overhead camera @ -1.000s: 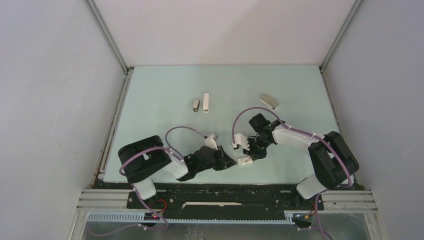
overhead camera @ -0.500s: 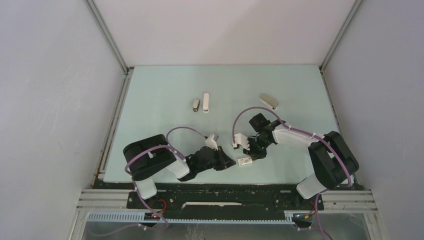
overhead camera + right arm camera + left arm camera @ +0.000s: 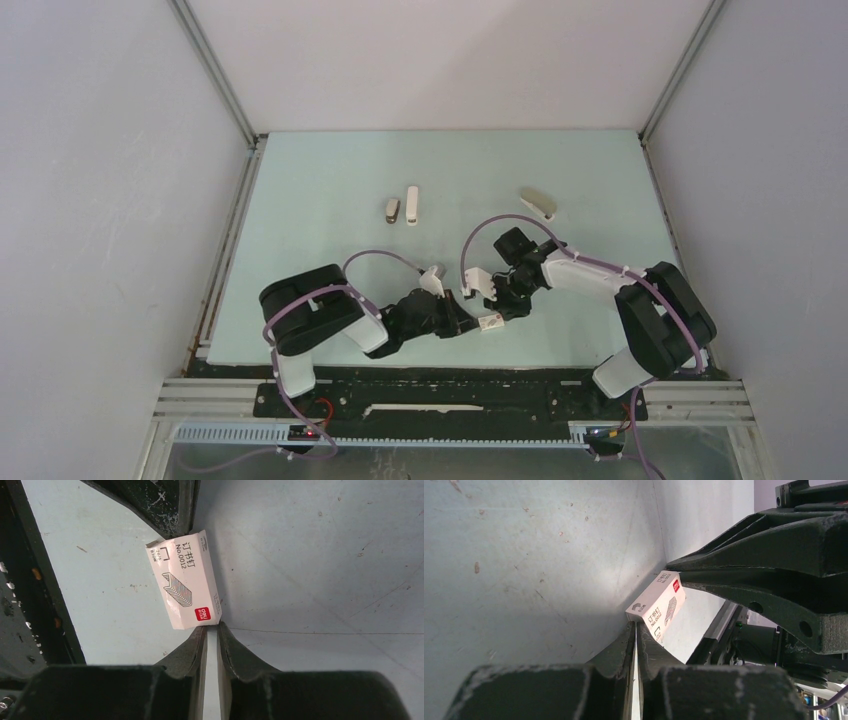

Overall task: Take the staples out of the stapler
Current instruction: Close the staple box at the center of the board.

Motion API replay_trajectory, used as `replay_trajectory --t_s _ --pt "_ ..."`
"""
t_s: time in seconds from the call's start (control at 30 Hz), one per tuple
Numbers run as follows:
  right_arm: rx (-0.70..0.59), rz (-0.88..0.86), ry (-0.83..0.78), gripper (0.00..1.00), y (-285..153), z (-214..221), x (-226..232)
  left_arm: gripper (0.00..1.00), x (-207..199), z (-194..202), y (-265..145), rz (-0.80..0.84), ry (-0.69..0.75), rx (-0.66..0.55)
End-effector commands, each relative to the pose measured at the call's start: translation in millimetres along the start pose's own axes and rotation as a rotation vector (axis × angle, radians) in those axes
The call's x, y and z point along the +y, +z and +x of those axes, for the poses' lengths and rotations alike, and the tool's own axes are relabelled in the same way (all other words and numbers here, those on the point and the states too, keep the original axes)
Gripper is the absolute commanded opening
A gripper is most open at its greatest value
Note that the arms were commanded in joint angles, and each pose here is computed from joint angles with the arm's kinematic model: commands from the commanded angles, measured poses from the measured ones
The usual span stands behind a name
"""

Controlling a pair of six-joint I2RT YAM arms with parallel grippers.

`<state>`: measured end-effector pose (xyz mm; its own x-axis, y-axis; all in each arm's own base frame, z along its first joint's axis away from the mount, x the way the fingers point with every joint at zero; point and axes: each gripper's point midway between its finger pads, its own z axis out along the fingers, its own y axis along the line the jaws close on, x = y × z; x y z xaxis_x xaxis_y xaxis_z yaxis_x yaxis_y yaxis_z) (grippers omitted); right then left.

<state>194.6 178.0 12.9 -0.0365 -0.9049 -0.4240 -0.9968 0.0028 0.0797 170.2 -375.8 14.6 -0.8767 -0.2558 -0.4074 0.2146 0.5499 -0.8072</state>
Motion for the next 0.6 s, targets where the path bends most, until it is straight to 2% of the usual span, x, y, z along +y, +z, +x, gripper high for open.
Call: replay_trajectory --t_s 0.0,0.4,0.57 --pt "-0.034 0.002 -0.003 0.21 5.8 -12.3 -4.7 0.1 18.5 9.2 1.1 -0.067 0.021 0.035" --pt "-0.06 0.105 0.056 0.22 -28.9 7.1 -27.4 0.24 34.0 -6.5 -51.1 -0.066 0.08 -0.038" --pt "-0.148 0.185 0.072 0.23 -64.6 3.6 -32.4 0.3 36.8 -32.2 -76.6 -0.068 0.15 -0.132"
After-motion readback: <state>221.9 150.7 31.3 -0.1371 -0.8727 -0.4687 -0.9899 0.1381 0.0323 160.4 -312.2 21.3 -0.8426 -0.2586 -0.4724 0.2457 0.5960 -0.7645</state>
